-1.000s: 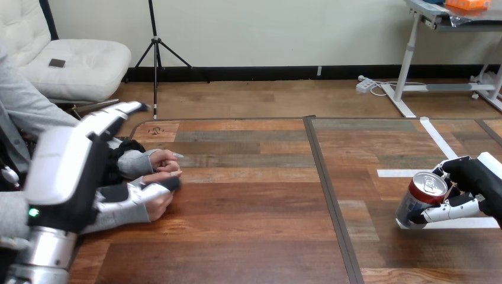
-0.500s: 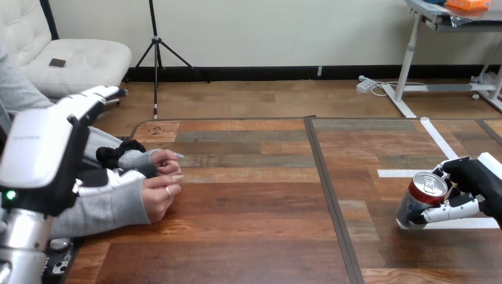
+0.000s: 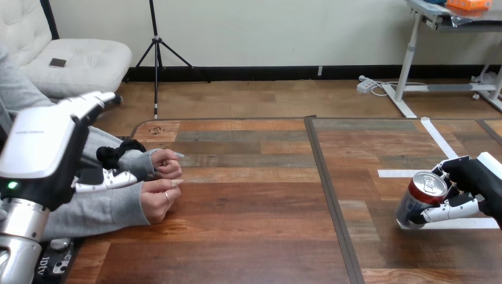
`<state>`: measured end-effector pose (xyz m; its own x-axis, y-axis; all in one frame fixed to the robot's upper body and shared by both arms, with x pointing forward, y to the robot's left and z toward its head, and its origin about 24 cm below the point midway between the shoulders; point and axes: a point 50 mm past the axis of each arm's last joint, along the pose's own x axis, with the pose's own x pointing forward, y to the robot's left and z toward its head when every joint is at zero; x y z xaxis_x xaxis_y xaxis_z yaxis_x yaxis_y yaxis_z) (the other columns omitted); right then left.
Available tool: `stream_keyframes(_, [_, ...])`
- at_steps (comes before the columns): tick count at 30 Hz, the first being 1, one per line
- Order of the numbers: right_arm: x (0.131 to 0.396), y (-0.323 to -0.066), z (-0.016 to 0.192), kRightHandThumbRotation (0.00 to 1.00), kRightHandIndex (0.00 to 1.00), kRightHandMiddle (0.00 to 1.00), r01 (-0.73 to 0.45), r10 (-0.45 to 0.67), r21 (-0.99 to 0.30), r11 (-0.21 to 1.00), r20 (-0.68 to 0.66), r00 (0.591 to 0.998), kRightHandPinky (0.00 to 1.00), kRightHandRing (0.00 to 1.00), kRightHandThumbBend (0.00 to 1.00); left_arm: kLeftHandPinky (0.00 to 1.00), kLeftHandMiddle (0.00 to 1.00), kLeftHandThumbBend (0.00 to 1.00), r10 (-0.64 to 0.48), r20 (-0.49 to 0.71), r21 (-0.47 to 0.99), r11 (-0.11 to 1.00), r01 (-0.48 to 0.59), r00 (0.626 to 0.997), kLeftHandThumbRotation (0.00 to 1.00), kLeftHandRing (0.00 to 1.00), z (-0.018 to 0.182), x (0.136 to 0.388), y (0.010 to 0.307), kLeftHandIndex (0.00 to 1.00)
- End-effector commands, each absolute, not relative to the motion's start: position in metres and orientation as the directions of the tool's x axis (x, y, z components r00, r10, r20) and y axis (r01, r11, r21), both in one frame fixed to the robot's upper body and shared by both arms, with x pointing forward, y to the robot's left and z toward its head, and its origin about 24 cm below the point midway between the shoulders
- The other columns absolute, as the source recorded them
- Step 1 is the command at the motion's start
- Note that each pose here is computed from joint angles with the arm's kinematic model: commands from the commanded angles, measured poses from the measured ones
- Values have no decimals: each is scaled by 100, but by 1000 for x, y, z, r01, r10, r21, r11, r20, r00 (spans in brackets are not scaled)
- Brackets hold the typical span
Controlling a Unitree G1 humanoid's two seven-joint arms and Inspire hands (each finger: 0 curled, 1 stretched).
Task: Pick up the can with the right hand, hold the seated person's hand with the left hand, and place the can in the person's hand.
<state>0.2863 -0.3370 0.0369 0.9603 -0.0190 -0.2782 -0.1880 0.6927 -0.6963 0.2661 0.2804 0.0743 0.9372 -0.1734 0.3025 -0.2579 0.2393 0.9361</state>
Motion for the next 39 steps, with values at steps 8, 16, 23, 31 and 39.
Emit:
stream_keyframes(8, [305,-328,62,0,42,32,-101,13,-686,721,-132,991,21,25,84,70,81,100,-201,190,975,156,-160,961,37,77,72,286,285,79])
stream_keyframes(16, [304,-328,62,0,42,32,-98,13,-680,726,-129,992,19,25,84,74,82,100,-216,76,992,111,-53,973,38,79,65,291,286,81])
stream_keyframes(23, [303,-329,62,0,42,31,-96,12,-680,727,-127,992,19,24,84,75,82,100,-237,38,992,129,-7,971,40,79,61,293,284,80])
stream_keyframes(31, [302,-330,62,0,42,30,-90,6,-675,733,-126,992,18,23,84,76,82,100,-269,-45,988,132,83,962,41,79,58,294,283,79])
stream_keyframes(39, [302,-332,61,0,42,28,-84,-7,-670,738,-132,991,16,21,84,75,80,100,-272,-90,989,89,118,958,37,78,56,294,285,78])
